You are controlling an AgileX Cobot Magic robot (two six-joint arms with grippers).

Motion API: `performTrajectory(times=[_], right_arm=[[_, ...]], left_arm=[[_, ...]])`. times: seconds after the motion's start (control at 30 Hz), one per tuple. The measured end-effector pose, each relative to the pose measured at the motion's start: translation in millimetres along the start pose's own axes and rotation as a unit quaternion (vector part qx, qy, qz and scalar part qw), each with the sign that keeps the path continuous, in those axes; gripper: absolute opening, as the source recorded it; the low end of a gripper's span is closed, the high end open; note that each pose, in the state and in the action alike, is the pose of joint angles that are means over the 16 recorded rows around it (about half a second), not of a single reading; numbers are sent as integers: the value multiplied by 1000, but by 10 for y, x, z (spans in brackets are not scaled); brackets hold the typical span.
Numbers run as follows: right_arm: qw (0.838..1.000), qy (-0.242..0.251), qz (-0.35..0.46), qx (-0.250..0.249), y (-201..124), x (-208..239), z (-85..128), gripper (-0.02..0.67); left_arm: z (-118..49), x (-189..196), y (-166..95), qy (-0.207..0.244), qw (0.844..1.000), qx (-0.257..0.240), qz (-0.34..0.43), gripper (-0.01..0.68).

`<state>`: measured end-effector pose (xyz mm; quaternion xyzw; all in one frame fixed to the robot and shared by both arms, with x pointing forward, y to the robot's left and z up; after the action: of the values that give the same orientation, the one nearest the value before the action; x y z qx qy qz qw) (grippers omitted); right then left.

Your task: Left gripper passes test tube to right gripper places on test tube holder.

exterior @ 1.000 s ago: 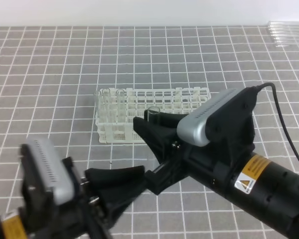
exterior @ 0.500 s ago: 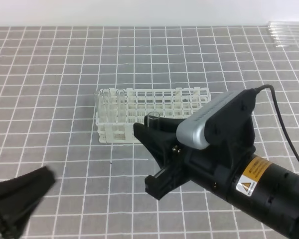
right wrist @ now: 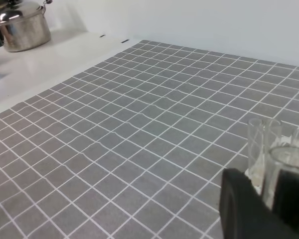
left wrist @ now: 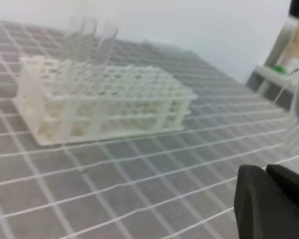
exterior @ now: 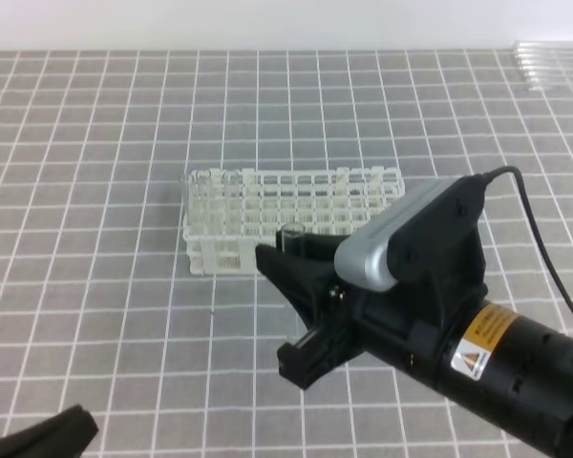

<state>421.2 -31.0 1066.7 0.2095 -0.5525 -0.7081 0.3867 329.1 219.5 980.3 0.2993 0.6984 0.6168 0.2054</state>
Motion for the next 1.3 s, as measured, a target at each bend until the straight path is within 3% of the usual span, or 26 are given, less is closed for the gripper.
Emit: performTrajectory(times=[0.23, 0.8, 1.07, 1.3], right_arm=[[1000, 0, -1, 1, 4, 0, 1, 94], [999, -5, -11, 32, 31, 1, -13, 94], [995, -40, -68, 67, 177, -7, -104, 94], [978, -94, -159, 98, 320, -95, -243, 94]], left_arm=[[120, 1, -201, 38, 998, 13, 42, -1], [221, 22, -256, 75, 995, 9, 65, -1], [234, 23, -274, 79, 994, 6, 69, -1], [239, 24, -279, 81, 994, 3, 71, -1]])
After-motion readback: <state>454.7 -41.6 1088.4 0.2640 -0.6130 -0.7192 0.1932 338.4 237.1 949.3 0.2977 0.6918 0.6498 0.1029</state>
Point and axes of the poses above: a point on each arm's last joint axis where the gripper is mounted, x pointing back along that axis away from the gripper, z along the wrist's bending axis when the last joint is at zero, y = z × x, the point moved 5 cm from there along -x, pointing out along that axis toward the gripper, and after that the axes turned 7 degrees about -x, right-handed, at the moved point
